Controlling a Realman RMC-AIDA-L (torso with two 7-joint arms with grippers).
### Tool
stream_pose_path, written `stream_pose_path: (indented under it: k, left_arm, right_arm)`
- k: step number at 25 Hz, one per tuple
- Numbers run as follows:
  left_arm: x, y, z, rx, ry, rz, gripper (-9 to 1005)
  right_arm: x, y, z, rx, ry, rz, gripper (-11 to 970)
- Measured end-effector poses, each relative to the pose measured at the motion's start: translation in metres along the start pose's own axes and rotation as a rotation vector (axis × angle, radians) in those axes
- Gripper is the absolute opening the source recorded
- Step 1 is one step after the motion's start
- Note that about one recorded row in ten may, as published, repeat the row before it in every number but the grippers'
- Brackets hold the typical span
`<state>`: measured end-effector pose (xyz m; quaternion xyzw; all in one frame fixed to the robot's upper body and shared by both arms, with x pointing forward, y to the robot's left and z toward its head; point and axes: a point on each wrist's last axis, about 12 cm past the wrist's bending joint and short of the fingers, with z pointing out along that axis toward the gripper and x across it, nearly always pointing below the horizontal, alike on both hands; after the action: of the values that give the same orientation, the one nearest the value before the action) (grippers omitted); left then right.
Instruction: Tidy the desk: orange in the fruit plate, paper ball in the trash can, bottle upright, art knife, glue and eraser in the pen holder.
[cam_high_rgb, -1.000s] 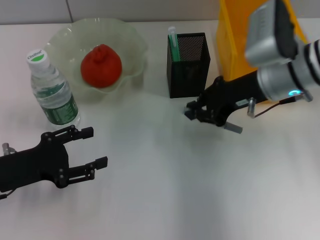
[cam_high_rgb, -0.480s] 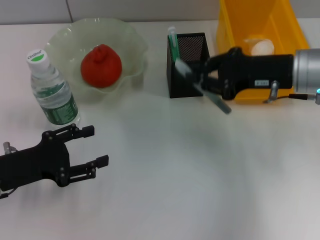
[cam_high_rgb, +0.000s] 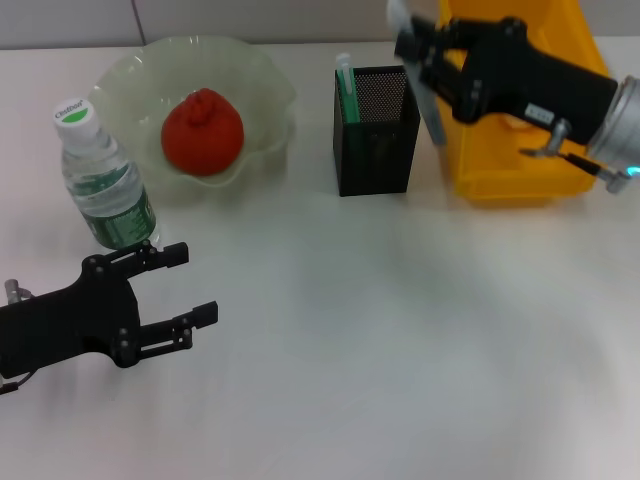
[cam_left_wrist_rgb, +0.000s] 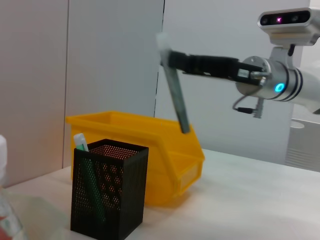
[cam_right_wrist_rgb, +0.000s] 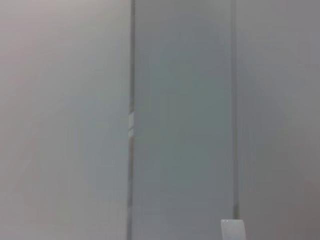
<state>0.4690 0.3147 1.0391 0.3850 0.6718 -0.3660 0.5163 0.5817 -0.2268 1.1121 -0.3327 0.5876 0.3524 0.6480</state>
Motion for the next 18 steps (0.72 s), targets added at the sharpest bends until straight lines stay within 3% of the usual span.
stream_pose_path:
  k: [12, 18]
  left_arm:
    - [0.000, -0.002, 0.001, 0.001, -0.009, -0.006, 797]
    - [0.001, -0.003, 0.001, -0.013, -0.026, -0.012, 797]
  right_arm:
    - [0.003, -0.010, 0.044, 0.110, -0.011, -0.039, 138]
    - [0.004, -0.014, 0.050, 0.139, 0.012, -0.036, 137]
